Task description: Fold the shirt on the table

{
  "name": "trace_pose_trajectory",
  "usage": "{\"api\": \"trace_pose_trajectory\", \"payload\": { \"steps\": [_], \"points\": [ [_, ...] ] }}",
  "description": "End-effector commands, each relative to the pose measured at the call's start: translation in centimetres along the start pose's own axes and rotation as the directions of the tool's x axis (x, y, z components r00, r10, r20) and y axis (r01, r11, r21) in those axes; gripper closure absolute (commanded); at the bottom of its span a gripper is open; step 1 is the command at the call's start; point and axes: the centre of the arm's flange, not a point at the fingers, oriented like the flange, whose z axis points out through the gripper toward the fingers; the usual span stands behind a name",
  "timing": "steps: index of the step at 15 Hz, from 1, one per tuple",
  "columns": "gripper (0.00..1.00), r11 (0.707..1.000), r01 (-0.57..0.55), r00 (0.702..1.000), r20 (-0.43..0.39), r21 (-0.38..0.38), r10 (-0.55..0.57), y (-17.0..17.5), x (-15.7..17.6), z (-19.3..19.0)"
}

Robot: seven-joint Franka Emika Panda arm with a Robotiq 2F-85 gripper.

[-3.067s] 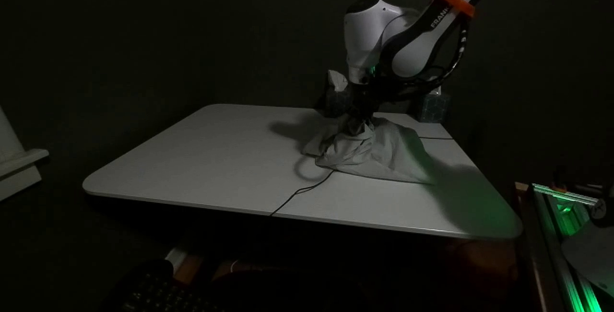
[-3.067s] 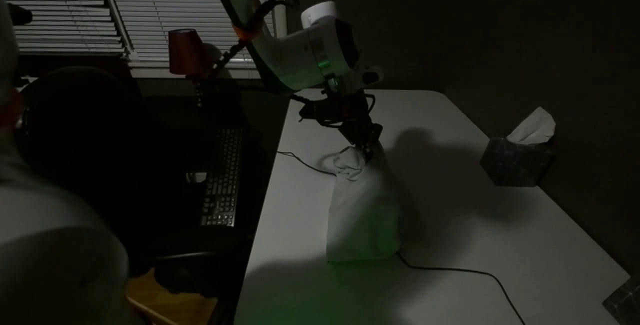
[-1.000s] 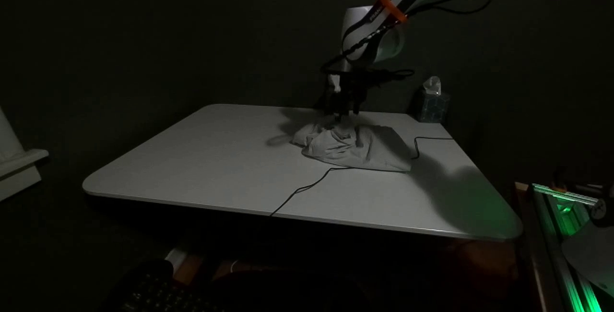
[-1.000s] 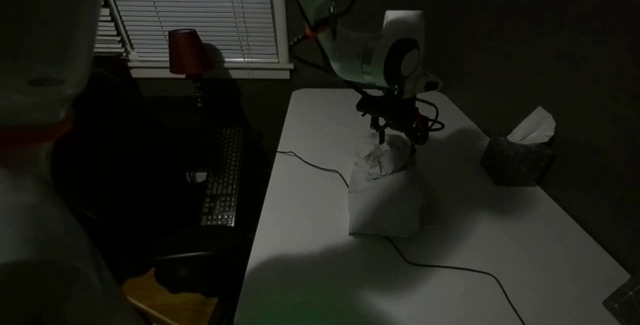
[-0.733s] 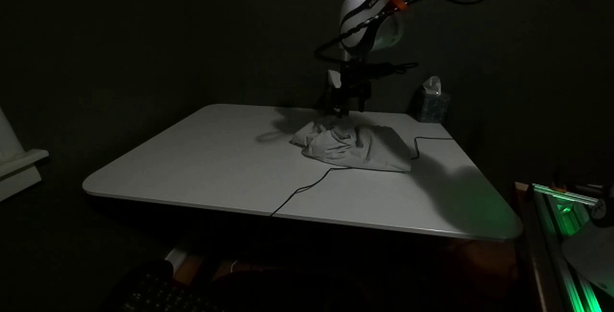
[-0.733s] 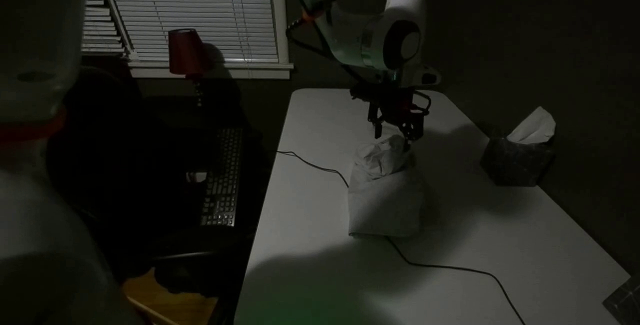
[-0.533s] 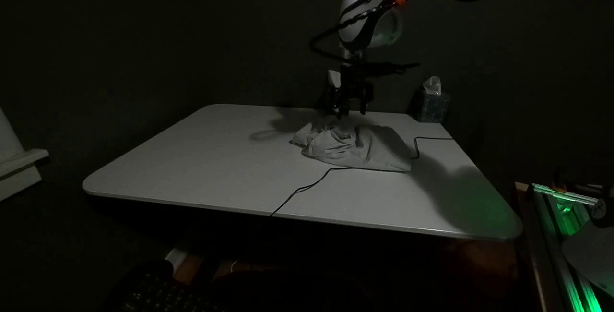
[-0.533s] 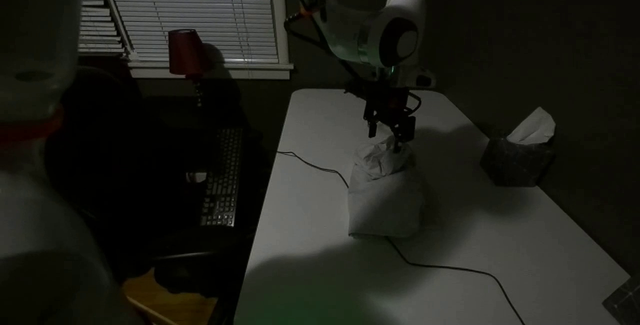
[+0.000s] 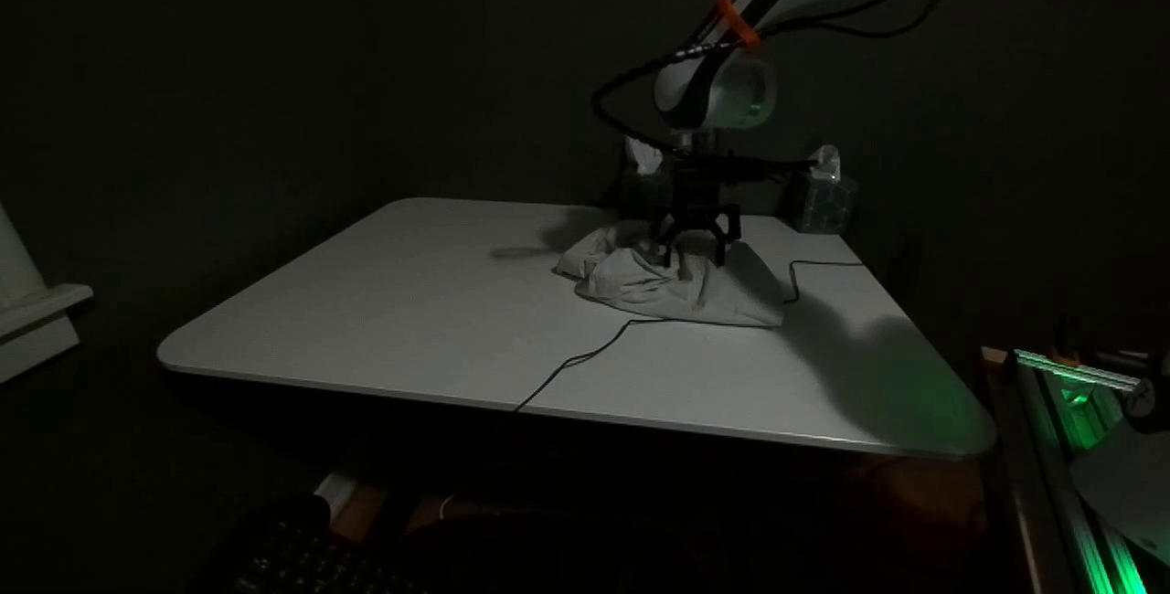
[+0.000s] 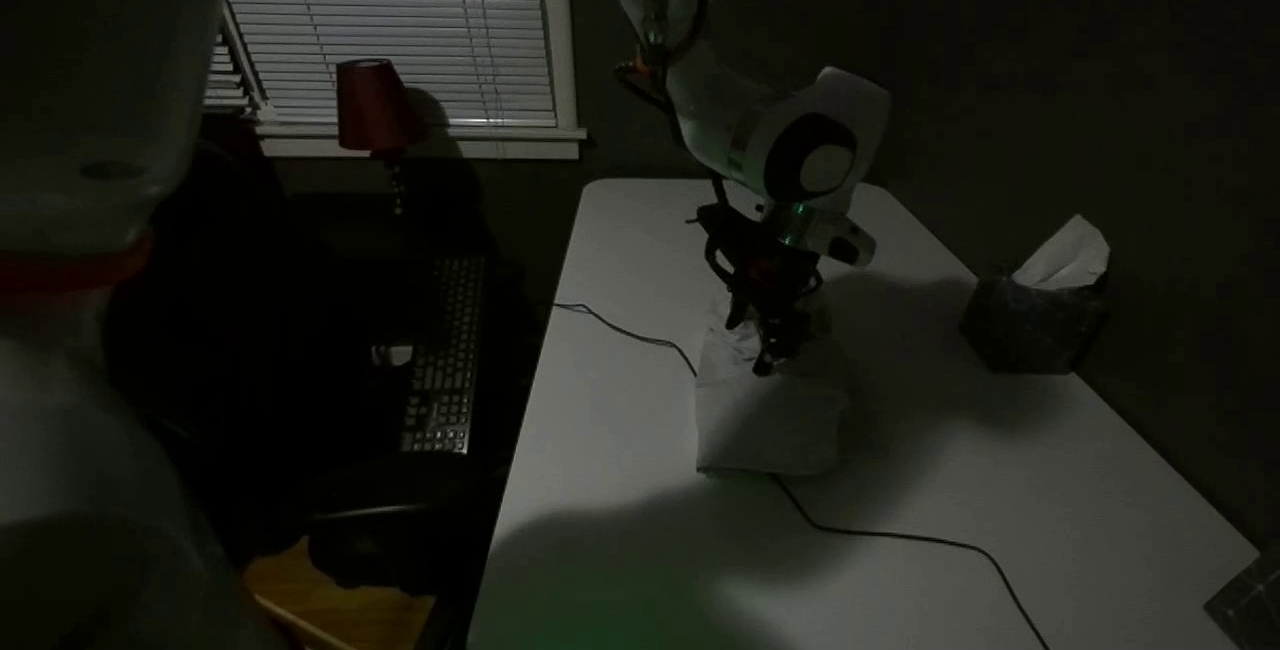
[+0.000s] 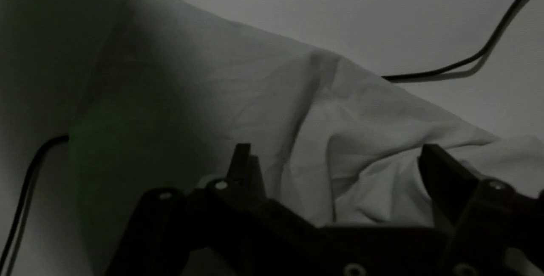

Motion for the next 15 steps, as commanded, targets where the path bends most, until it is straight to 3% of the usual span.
{"api": "trace_pose_trajectory", "payload": {
  "steps": [1,4,7,13,15],
  "points": [
    [0.00,0.986,-0.165,0.981,0.108,0.016,0.162,2.3,2.2,2.1],
    [0.00,0.952,-0.305,0.941,0.161,0.025,0.297,4.1,3.8,3.5],
    [0.00,0.902,-0.422,0.891,0.220,0.085,0.396,5.0,4.9,4.6],
    [0.00,0.851,-0.508,0.845,0.267,0.132,0.463,5.8,6.9,7.0],
    [0.00,0.850,-0.519,0.839,0.246,0.089,0.486,6.2,7.3,7.8]
  ]
}}
